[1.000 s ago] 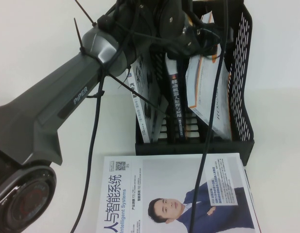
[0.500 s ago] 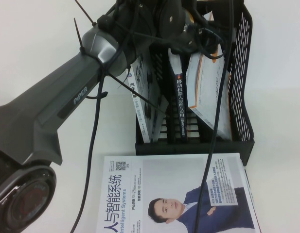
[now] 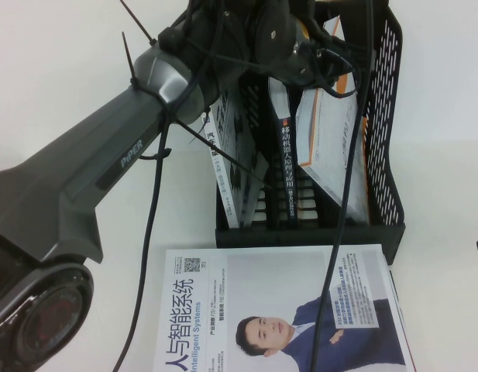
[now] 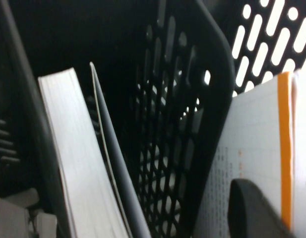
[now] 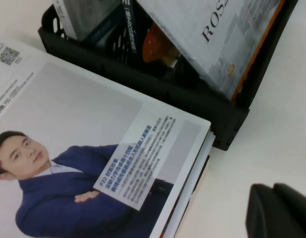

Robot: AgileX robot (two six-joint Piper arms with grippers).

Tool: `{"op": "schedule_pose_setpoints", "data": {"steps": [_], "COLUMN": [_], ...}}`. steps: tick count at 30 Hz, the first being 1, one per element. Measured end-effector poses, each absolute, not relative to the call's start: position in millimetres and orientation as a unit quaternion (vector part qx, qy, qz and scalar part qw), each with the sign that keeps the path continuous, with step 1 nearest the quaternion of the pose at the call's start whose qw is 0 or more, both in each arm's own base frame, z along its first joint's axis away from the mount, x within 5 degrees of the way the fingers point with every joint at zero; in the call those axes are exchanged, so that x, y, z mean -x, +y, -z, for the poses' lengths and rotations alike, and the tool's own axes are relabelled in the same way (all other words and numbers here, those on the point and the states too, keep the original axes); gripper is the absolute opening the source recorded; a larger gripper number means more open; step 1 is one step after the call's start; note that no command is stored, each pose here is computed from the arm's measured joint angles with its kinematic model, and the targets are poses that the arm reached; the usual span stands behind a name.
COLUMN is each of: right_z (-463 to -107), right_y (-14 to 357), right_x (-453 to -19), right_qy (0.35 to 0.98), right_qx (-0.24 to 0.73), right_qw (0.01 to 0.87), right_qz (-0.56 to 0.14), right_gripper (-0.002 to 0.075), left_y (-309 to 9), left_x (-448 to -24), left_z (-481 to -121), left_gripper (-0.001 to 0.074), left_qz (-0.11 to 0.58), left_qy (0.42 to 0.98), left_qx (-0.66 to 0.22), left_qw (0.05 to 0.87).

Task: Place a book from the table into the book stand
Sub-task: Place the book on the book shelf

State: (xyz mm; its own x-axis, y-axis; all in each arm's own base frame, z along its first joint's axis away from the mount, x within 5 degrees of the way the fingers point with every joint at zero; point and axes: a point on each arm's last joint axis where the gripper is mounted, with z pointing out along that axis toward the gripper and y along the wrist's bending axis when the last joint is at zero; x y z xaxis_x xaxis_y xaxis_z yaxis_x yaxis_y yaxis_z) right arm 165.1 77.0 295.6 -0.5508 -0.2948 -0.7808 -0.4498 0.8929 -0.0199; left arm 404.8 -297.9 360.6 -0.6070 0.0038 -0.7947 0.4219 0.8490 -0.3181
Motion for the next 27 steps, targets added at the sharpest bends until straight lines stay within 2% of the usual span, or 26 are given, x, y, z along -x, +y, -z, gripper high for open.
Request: {"op": "schedule_pose_setpoints", "data": {"steps": [20,23,27], "right_z": [-294,-295,-297], "right_y": [77,77,78], "right_x": [-164,-164,-166], "right_qy": [0.885,0.884,0.875], "right_qx": [0.191,0.190,0.191], "right_qw": [0.413,0.416,0.433], "right_qz": [-0.101,-0.102,-0.104], "right_gripper": [0.0005,0.0006,0.0008], "left_y": [-305,-308,-309], "left_x": [-420,-425,-427], "left_z": [-355,-356,-361], "left_gripper": [0.0111,0.0191,0.0407], "left_qz": [0.233,0.238,0.242], "left_qy": [0.844,0.828,0.810], "left_qx": [-0.133,-0.135,-0.138], "left_qw": [0.464,0.490,0.516]}}
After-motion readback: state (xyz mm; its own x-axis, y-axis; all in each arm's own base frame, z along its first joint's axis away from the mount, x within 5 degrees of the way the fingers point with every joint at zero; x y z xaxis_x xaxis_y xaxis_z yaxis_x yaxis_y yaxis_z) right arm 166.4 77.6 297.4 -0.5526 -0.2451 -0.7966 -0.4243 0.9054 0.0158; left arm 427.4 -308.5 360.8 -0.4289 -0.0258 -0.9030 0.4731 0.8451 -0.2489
